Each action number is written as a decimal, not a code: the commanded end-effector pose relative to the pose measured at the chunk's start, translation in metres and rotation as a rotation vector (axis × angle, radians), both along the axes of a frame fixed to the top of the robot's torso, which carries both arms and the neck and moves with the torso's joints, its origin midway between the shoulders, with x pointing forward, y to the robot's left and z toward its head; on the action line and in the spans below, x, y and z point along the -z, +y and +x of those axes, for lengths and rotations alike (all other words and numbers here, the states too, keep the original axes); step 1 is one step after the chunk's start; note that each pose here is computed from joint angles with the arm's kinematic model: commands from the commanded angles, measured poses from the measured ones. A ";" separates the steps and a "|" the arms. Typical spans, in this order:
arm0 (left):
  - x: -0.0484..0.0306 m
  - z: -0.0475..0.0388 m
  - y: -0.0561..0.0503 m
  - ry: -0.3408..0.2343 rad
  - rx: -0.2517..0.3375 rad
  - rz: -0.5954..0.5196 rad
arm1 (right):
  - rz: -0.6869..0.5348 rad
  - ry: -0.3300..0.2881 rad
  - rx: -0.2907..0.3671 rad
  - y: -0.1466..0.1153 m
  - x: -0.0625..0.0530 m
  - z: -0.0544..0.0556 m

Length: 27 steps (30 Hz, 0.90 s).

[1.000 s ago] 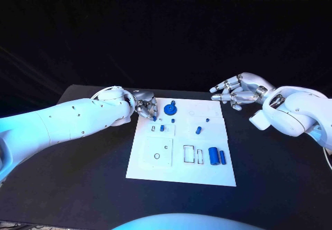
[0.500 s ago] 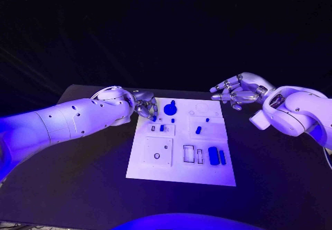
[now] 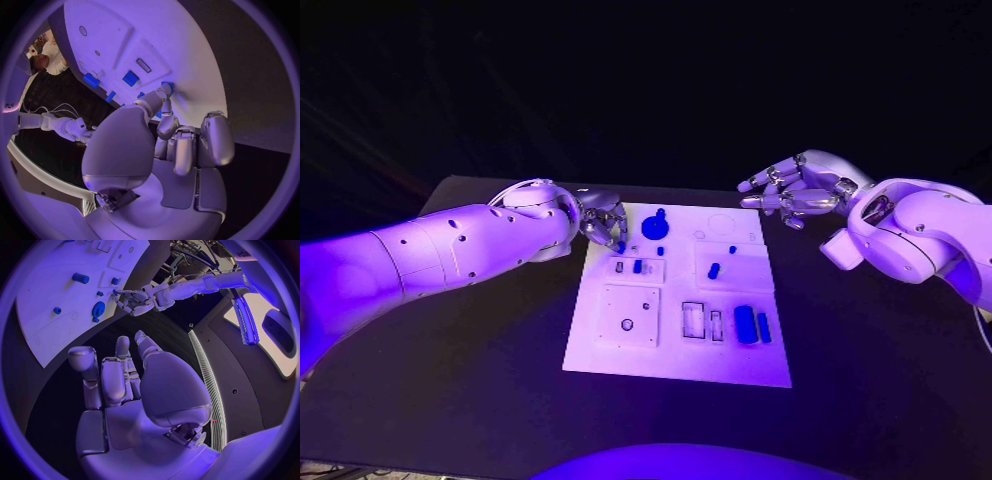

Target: Assemble the parts on the task board

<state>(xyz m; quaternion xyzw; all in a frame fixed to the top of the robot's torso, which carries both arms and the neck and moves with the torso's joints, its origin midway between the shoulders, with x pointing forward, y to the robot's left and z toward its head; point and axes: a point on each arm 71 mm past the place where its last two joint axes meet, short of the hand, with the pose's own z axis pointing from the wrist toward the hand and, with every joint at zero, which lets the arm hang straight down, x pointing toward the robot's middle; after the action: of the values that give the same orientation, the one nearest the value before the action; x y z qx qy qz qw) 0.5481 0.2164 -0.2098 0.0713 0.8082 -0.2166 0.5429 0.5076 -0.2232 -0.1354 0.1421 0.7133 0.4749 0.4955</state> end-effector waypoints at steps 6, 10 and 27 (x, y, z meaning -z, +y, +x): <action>0.0041 -0.0023 0.001 0.026 0.009 0.009 | -0.004 -0.003 -0.014 0.001 0.000 -0.001; 0.0040 -0.0026 0.001 0.025 0.009 0.008 | -0.004 -0.003 -0.014 0.001 0.000 -0.001; 0.0036 -0.0045 0.003 0.023 0.013 0.004 | -0.003 -0.004 -0.012 0.001 0.001 -0.001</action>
<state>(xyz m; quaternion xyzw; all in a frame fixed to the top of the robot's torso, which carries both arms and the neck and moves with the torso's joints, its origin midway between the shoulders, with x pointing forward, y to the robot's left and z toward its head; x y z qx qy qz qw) 0.5454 0.2199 -0.2099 0.0713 0.8082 -0.2192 0.5419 0.5077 -0.2237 -0.1357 0.1424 0.7131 0.4747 0.4959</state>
